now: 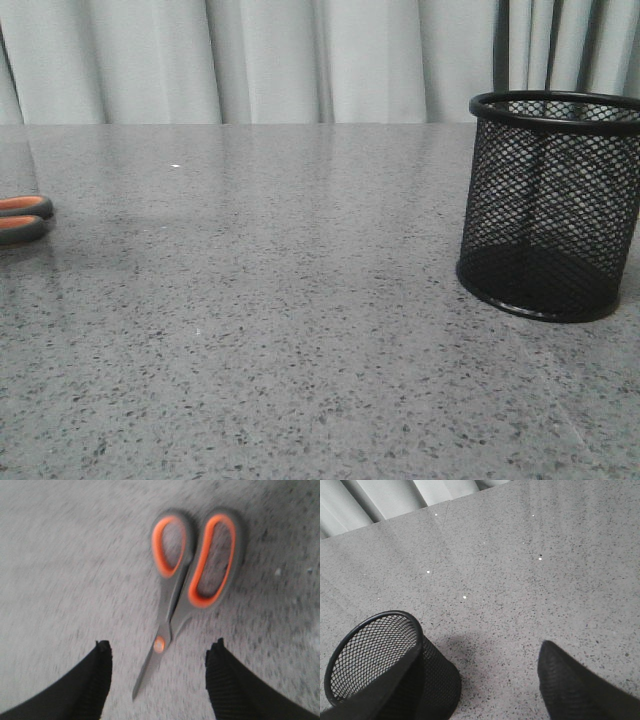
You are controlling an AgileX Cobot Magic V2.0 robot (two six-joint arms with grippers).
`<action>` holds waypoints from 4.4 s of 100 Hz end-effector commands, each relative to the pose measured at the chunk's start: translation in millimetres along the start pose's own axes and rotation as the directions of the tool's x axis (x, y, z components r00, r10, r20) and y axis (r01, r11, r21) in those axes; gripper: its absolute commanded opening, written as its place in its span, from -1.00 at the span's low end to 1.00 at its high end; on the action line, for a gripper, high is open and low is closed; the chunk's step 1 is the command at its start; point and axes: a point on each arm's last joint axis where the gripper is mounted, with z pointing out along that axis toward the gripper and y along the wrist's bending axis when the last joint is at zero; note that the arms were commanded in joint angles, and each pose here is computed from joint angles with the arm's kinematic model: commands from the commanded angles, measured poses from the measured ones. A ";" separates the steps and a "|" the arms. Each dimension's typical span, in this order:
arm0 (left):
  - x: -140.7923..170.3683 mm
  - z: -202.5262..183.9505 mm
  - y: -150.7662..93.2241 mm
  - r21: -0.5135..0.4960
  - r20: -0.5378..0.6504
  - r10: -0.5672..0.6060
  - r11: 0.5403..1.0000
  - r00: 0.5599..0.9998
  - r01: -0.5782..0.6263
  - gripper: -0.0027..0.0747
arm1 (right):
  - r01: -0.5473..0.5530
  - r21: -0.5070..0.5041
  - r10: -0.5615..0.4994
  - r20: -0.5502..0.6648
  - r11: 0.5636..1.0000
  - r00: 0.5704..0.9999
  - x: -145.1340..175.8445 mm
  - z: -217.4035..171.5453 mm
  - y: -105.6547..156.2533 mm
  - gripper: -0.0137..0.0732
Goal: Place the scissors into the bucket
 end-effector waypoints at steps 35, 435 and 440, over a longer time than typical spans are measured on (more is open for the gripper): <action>-9.3 45.1 34.4 0.311 0.066 0.258 0.913 0.964 -0.266 0.13 | 0.047 -0.075 -0.042 0.069 0.996 0.997 -11.9 -8.3 10.0 0.32; 36.0 -290.2 -44.5 0.063 0.978 -0.063 0.998 0.199 0.010 -0.99 | 0.214 -0.492 -0.403 -0.317 0.844 0.858 -152.4 -25.5 119.4 -0.80; 40.9 -292.5 -45.9 0.056 0.980 -0.057 0.998 0.190 0.015 -0.99 | 0.202 -0.473 -0.378 -0.312 0.857 0.872 -158.2 -26.9 120.4 -0.80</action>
